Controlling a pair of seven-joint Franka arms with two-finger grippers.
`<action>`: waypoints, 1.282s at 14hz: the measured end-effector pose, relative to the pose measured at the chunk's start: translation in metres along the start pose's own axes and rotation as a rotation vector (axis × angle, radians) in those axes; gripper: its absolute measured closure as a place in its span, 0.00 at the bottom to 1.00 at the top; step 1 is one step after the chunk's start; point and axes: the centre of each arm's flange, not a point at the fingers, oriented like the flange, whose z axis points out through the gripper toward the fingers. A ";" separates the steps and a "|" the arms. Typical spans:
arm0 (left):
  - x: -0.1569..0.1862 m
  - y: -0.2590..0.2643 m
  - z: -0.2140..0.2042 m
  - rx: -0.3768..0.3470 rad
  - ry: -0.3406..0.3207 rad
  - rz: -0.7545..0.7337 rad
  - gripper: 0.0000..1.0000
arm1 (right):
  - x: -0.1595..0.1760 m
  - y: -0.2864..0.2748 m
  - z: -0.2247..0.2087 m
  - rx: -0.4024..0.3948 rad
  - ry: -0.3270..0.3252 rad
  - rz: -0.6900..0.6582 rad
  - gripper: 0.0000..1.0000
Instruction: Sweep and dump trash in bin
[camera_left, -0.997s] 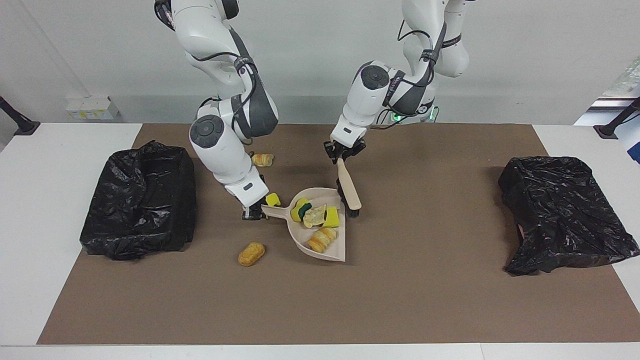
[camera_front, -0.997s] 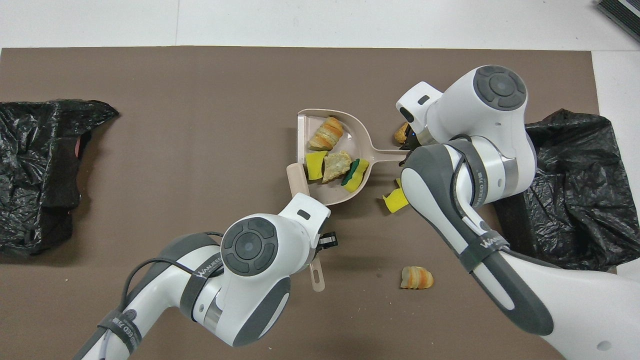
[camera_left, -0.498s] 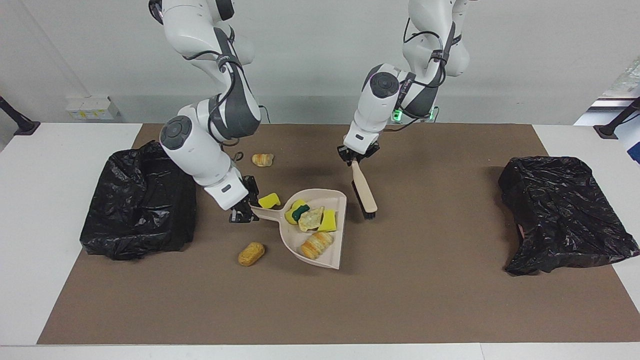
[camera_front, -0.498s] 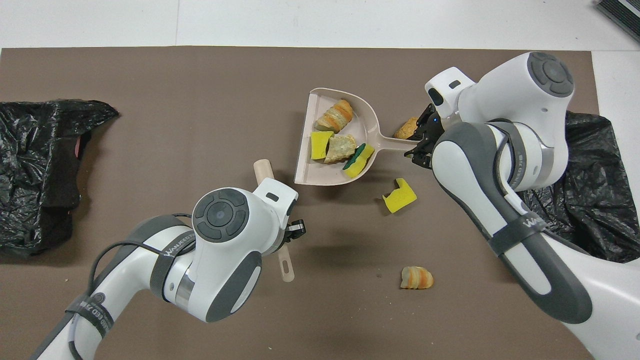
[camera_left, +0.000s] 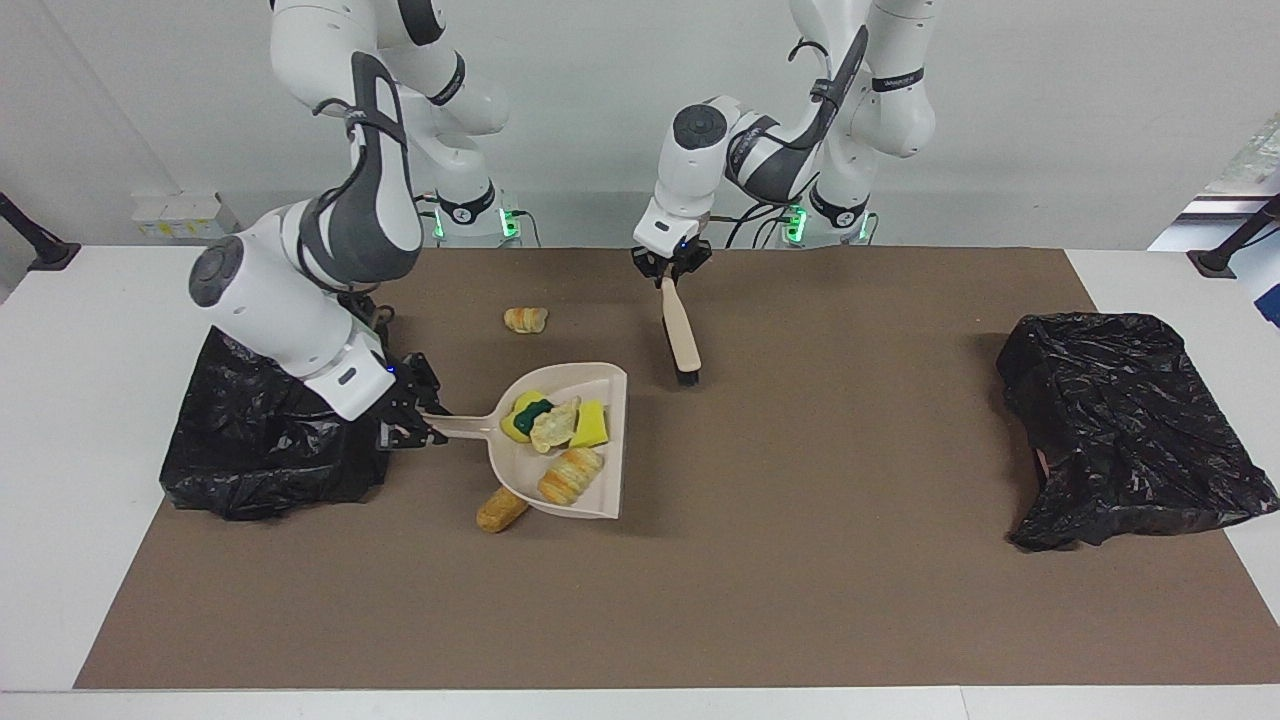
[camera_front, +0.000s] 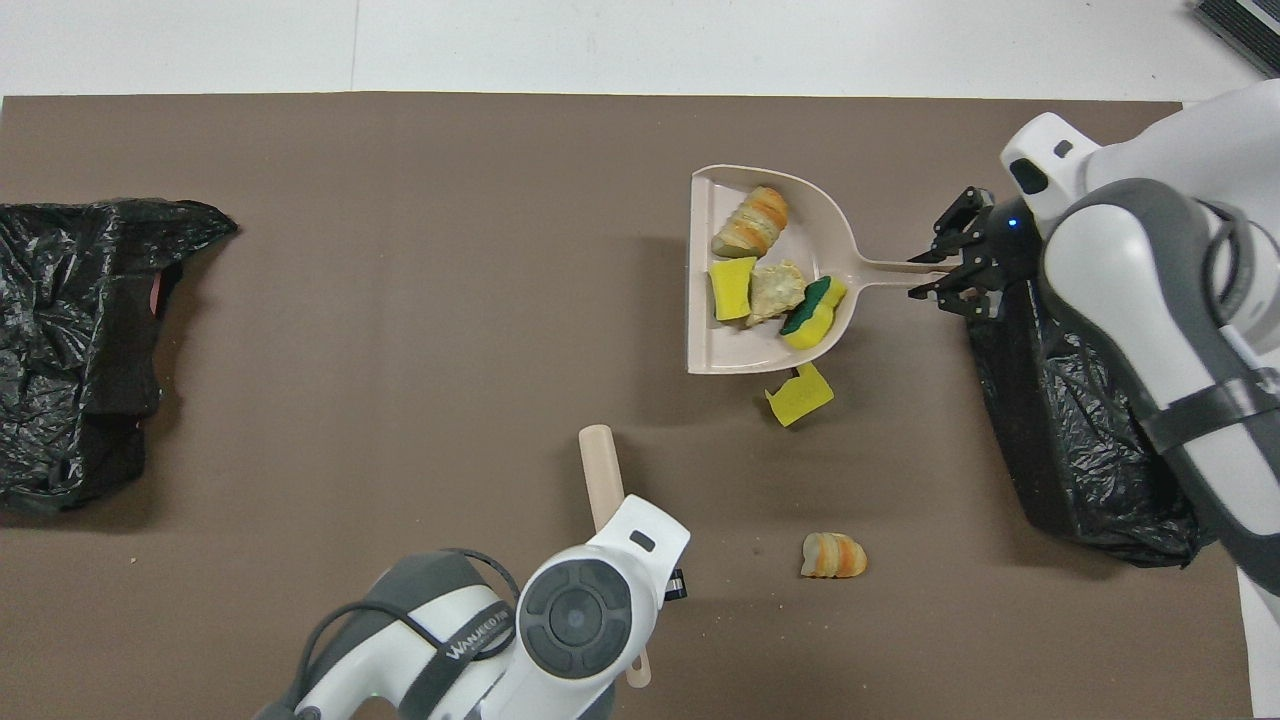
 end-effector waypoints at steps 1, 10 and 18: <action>-0.012 0.001 0.009 -0.003 0.006 0.010 0.74 | -0.024 -0.003 -0.013 0.004 0.006 -0.018 0.68; 0.052 -0.036 -0.006 -0.039 0.038 -0.117 0.00 | -0.254 -0.090 -0.131 0.004 -0.069 -0.075 0.68; 0.194 -0.132 -0.050 -0.055 0.116 -0.011 0.00 | -0.284 -0.102 -0.174 -0.021 -0.353 -0.108 0.68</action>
